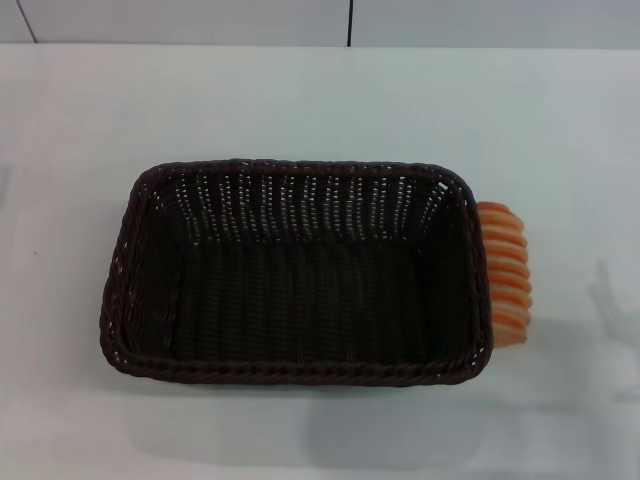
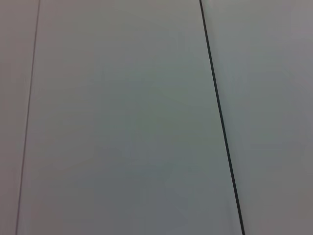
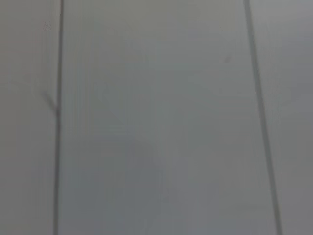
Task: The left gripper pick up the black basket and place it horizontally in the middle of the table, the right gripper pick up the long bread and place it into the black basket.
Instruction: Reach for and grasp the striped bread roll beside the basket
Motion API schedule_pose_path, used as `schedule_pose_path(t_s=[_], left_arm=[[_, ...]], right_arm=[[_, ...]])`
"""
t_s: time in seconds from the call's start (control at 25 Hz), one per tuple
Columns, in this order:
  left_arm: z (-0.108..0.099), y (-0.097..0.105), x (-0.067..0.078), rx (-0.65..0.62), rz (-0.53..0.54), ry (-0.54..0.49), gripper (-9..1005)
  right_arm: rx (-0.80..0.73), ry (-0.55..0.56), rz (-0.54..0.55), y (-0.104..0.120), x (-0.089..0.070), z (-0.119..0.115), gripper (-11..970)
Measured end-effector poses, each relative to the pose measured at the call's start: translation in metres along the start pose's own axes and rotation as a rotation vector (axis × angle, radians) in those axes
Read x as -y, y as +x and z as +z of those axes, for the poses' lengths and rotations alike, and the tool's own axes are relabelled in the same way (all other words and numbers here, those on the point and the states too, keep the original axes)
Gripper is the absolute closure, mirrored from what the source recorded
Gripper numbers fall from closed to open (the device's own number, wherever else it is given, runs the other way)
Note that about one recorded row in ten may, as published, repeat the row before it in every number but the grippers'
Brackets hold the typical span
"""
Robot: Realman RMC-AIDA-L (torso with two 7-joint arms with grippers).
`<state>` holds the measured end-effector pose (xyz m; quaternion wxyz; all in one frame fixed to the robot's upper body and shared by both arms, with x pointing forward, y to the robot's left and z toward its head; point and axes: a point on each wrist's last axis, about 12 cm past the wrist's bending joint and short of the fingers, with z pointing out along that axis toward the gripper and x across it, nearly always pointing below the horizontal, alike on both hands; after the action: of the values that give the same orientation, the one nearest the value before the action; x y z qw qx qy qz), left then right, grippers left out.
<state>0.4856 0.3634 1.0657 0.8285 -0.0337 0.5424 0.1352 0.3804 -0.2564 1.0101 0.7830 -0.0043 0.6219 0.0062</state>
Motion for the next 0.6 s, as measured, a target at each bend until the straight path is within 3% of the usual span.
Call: schedule_pose_path(t_s=[0.6], left_arm=[[0.009, 0.005, 0.008, -0.02, 0.018, 0.035, 186]], right_arm=[[-0.238, -0.173, 0.031, 0.03, -0.031, 0.028, 173]])
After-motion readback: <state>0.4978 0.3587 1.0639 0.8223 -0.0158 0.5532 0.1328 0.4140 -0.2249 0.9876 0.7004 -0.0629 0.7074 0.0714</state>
